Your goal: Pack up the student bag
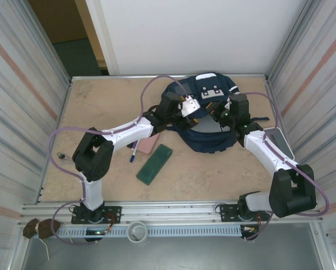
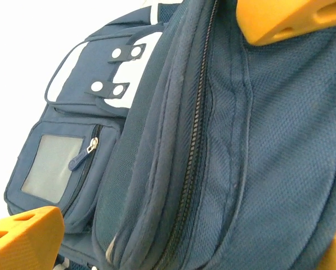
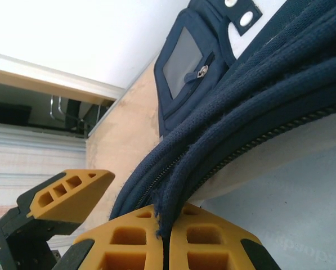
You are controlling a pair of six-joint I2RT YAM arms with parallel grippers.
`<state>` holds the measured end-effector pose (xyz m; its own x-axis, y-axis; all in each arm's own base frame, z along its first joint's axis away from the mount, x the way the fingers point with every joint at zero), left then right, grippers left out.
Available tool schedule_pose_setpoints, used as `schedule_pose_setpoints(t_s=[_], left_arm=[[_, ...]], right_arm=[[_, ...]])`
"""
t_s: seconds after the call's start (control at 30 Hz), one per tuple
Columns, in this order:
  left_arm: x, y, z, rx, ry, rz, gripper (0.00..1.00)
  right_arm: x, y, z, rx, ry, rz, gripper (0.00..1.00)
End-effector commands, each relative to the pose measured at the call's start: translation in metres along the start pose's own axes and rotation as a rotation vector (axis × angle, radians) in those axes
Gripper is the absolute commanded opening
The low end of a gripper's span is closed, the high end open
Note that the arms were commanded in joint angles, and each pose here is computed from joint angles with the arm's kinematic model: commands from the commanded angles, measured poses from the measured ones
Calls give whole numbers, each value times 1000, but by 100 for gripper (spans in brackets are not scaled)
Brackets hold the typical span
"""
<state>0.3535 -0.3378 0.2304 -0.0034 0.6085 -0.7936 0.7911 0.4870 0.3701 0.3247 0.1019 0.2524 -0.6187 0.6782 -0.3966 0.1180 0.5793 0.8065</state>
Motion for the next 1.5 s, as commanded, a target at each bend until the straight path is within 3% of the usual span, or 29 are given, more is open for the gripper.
schedule_pose_setpoints(t_s=[0.0,0.13,0.23,0.37,0.5,0.8,1.17,1.47], left_arm=[[-20,10,2,4,-91,30,84],[-21,8,5,59,-103,4,60],[-20,20,6,48,-88,-86,23],[-16,34,3,52,-93,-199,1],[-10,42,0,105,-123,-322,0],[-17,50,-3,182,-145,-434,0],[-21,51,-3,214,-117,-459,0],[-21,51,-4,242,-89,-429,0]], right_arm=[[11,16,-3,-99,117,-30,0],[10,11,-5,-69,138,-62,8],[9,8,-10,-1,160,-142,25],[13,4,-32,81,163,-280,44],[38,-3,-46,123,173,-365,56],[159,4,-21,52,265,-534,69],[317,75,37,-205,558,-1063,66],[363,64,70,-198,722,-1204,59]])
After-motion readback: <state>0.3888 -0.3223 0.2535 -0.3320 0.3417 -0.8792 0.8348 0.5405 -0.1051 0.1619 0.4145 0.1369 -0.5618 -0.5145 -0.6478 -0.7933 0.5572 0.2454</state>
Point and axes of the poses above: each hand's point on the last joint's axis, 136 mm out from that joint toward the fingers, its own z axis out along the fingers, its own y axis along the line the jaws close on, x = y × z, the point moved 9 cm from there along -z, back along the fingers
